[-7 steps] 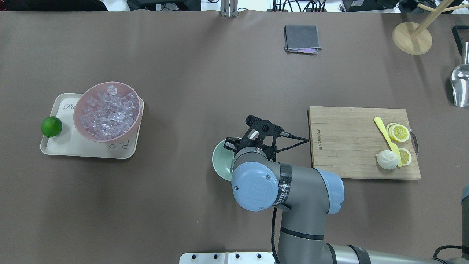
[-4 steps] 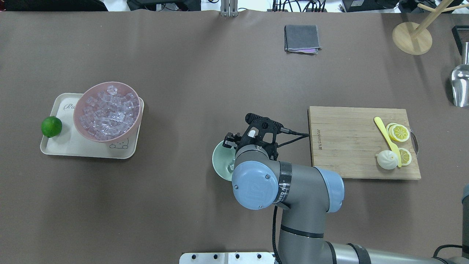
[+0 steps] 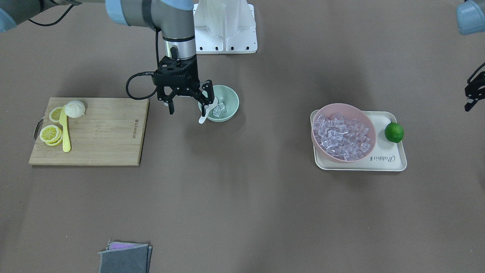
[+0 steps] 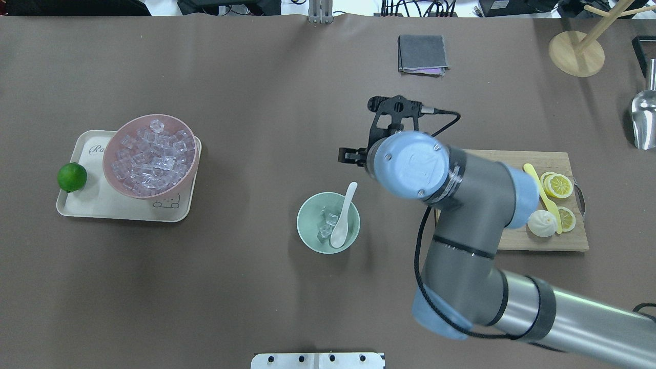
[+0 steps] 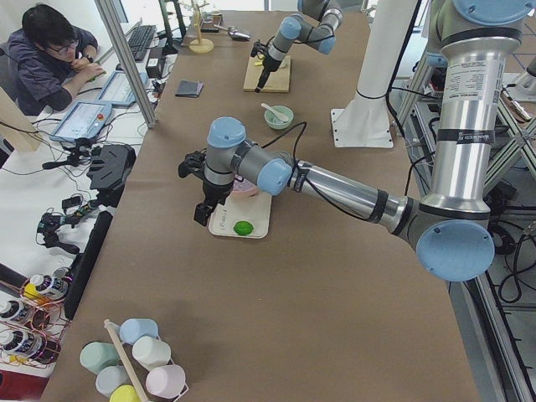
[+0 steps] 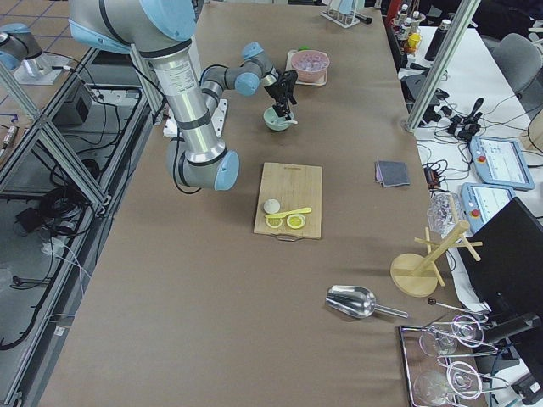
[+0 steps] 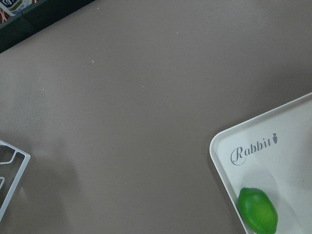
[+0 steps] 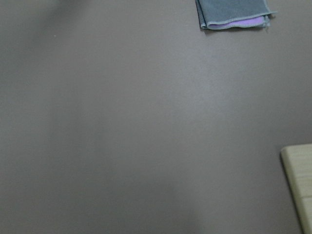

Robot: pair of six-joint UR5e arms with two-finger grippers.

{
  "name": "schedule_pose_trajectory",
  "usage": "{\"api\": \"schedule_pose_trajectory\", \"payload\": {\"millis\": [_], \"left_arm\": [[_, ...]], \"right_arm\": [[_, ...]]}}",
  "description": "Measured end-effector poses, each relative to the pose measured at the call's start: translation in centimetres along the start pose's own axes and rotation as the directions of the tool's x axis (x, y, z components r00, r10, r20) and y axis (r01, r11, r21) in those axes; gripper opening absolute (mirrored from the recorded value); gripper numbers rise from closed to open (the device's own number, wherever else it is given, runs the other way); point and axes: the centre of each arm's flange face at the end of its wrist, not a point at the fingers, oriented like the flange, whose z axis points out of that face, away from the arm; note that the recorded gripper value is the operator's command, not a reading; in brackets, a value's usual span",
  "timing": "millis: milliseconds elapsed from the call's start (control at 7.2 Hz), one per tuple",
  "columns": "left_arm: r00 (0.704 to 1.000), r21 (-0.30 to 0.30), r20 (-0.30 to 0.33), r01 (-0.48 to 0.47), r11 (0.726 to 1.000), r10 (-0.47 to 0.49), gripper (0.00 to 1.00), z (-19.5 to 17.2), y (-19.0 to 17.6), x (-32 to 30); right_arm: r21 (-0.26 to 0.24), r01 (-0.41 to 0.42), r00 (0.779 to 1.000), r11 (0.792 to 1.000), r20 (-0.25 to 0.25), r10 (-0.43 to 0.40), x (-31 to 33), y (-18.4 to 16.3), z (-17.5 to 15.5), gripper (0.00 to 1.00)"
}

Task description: Put spoon and ice into bowl

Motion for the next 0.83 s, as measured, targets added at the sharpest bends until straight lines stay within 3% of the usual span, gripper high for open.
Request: {"api": "schedule_pose_trajectory", "payload": {"millis": [139,417,556,833], "left_arm": [[0.999,-0.037,-0.038,0.034,0.999,-0.036,0.99,-0.7,0.4,-0.8],[0.995,-0.119,-0.087,0.042,0.992,-0.053,0.99,-1.1,3.1,-3.9],[0.993,-0.172,-0.086,0.066,0.983,-0.081,0.99,0.2,5.9,-5.6],[0.991,-0.207,-0.057,0.108,0.972,-0.122,0.99,1.3,9.2,-7.9]], "right_arm": [[-0.049,0.076,0.997,0.996,-0.001,-0.076,3.5,-3.5,-0.1,1.00],[-0.145,0.225,0.974,0.963,0.023,-0.225,12.3,-9.9,-0.8,1.00],[-0.181,0.286,0.958,0.941,0.049,-0.282,17.3,-12.9,-1.6,1.00],[-0.223,0.334,0.943,0.916,0.089,-0.322,26.9,-16.8,-3.3,1.00]]}}
